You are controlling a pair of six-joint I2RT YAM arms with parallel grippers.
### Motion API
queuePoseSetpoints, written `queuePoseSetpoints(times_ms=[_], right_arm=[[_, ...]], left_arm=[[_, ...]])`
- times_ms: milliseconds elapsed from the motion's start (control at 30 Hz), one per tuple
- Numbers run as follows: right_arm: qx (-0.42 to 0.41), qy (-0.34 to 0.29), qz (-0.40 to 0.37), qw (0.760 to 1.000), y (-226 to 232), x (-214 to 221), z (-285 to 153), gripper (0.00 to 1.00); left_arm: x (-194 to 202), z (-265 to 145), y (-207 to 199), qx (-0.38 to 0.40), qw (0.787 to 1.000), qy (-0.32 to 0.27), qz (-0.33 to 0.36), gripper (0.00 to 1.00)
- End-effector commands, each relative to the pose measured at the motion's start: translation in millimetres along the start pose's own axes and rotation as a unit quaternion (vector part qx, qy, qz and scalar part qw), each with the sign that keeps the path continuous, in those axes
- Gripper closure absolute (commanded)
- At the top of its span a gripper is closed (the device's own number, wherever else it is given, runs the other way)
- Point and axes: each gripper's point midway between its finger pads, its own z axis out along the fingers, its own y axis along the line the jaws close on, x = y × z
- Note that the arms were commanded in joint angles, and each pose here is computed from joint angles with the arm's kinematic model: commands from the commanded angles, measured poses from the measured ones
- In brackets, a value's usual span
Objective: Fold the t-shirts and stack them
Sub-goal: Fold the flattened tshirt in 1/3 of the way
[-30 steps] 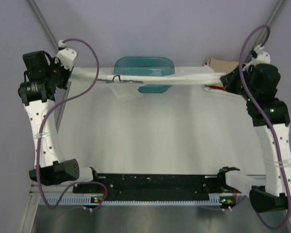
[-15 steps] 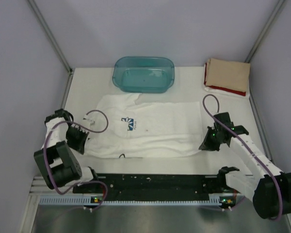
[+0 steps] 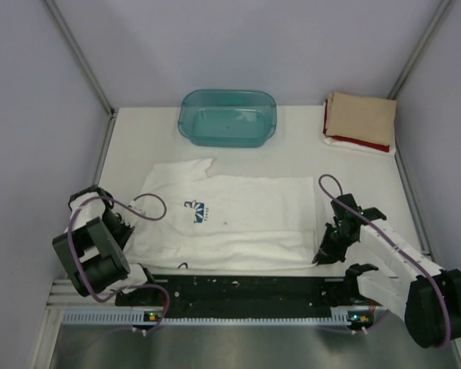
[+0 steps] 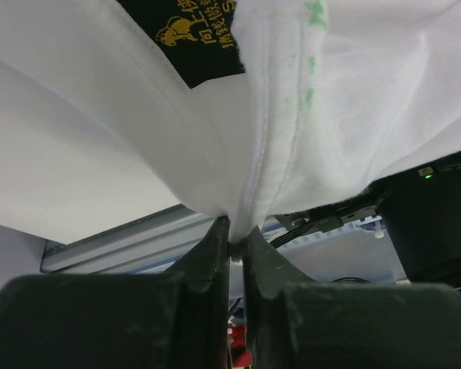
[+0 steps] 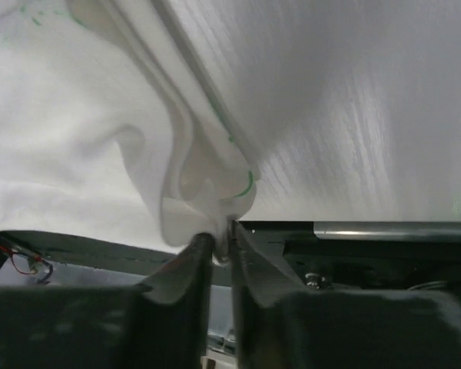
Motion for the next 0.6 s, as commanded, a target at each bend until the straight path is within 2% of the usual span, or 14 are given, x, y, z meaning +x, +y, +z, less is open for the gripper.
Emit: queuePoseSetpoints(times_ms=[0,33,67,100,167,200,267,333,367,400,433,567], right_arm=[[0.013,-0.032,0.022,0.999,-7.5,3.4,-13.9,0.76],[0.01,-0.056,0.026,0.998,-6.5,-2.4,-19.2,0.6],[0.01,-0.097,0.03,0.995,-5.7,-13.5,-27.9,0.48],[0.003,-0.131,0.03,0.991,-2.1,-23.6,-37.8,0.42],[-0.005,-0.19,0.019,0.982,5.1,-42.1,-58.7,0.36],[-0.01,-0.209,0.01,0.978,10.1,-49.3,-68.5,0.36],[-0.006,-0.245,-0.009,0.97,15.9,-65.2,-80.8,0.36],[-0.03,-0.25,-0.031,0.967,31.6,-74.8,-80.8,0.41],[-0.042,-0.255,-0.034,0.965,40.0,-81.6,-79.0,0.52],[-0.079,-0.253,-0.044,0.963,58.4,-86.0,-77.2,0.68],[-0.1,-0.247,-0.054,0.962,68.7,-87.3,-72.4,0.78],[-0.131,-0.234,-0.089,0.959,96.0,-88.7,-52.5,0.98]], left_arm=[[22.1,-12.0,3.6,-0.027,0.999,0.037,0.016,0.84],[24.0,-16.1,5.0,-0.032,0.999,0.039,0.02,0.8],[23.7,-22.8,8.3,-0.042,0.998,0.036,0.024,0.77],[19.0,-34.8,15.0,-0.057,0.998,0.026,0.026,0.73],[9.7,-58.3,20.2,-0.061,0.998,0.003,0.03,0.61],[3.3,-69.3,18.5,-0.051,0.998,-0.014,0.036,0.5],[-13.8,-93.8,11.2,-0.022,0.997,-0.056,0.053,0.45],[-41.0,-109.9,12.8,-0.014,0.993,-0.103,0.049,0.46],[-56.5,-114.1,13.0,-0.014,0.991,-0.122,0.049,0.5],[-70.9,-114.2,7.9,-0.006,0.99,-0.129,0.055,0.56],[-85.3,-112.8,-0.5,0.006,0.988,-0.139,0.065,0.64],[-136.5,-90.0,-44.1,0.048,0.975,-0.173,0.13,0.74]])
